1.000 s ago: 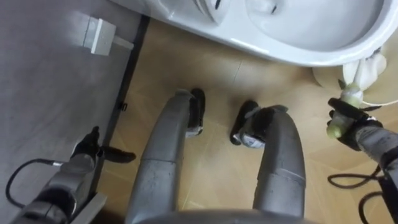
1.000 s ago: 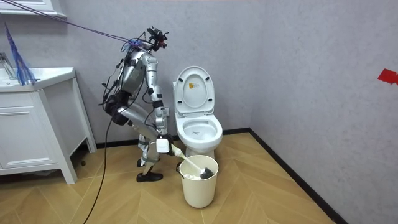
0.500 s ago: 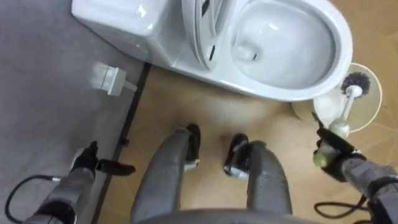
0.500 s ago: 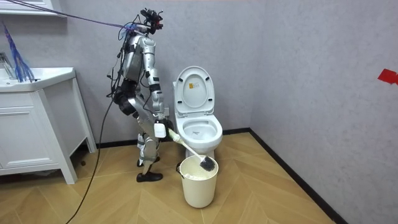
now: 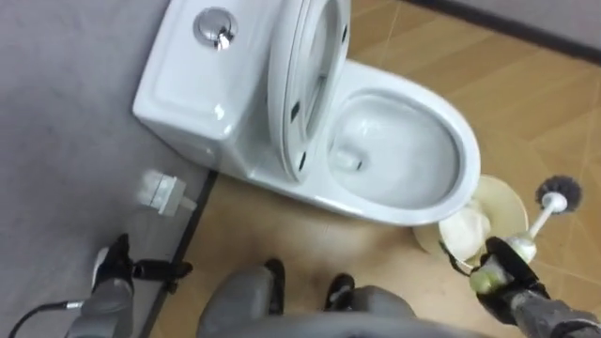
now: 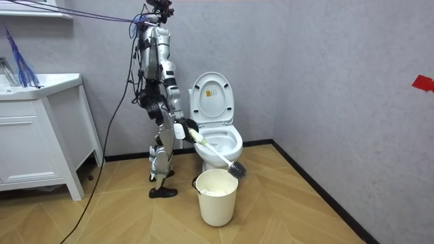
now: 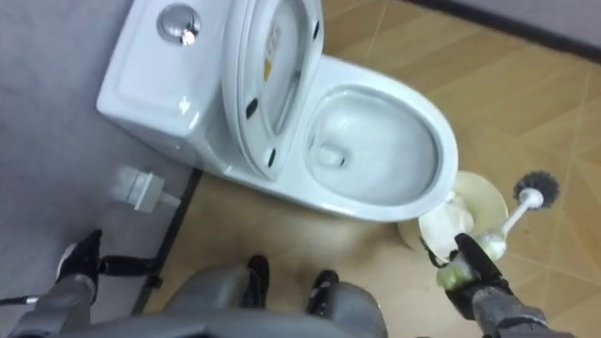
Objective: Brush toilet
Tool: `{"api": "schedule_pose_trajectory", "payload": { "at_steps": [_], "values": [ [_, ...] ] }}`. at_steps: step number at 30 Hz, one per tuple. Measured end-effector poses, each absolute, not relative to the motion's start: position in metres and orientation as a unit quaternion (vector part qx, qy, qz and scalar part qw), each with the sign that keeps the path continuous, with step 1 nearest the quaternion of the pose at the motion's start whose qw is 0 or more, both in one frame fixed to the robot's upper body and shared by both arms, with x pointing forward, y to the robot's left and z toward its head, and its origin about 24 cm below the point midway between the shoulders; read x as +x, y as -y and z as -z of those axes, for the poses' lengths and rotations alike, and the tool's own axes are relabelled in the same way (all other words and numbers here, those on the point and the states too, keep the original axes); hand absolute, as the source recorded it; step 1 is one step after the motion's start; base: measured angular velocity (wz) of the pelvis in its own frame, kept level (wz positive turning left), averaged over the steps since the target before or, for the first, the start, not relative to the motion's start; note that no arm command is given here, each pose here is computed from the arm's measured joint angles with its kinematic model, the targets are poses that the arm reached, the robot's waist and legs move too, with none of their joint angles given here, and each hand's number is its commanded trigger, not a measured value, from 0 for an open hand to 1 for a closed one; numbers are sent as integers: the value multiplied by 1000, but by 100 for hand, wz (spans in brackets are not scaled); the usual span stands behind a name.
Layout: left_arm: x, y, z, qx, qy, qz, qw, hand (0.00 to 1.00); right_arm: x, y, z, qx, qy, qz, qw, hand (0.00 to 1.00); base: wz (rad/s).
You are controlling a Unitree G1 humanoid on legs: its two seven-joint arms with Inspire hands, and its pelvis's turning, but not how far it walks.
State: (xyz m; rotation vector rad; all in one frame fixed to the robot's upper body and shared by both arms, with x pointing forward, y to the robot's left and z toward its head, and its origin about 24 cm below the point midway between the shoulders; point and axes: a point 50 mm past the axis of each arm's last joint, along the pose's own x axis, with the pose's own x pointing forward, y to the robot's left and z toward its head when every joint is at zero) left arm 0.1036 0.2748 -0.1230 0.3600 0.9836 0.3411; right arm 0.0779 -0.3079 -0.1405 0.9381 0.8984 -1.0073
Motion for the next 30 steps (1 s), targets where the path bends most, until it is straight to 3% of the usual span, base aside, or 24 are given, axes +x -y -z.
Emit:
{"api": "schedule_pose_trajectory", "payload": {
  "at_steps": [12, 18, 24, 30],
  "values": [
    [137, -256, 68, 335, -279, -142, 889, 0, 59, 283, 152, 391, -429, 402, 708, 100, 8],
    [152, -247, 46, 405, -200, -135, 882, 0, 62, 280, 153, 349, -452, 367, 734, 100, 1],
    [171, -231, -5, 425, -40, -154, 891, 0, 67, 277, 153, 286, -479, 317, 767, 100, 3],
    [173, -230, -15, 445, 3, -150, 883, 0, 73, 277, 152, 236, -489, 278, 792, 100, 2]
  ]
}}
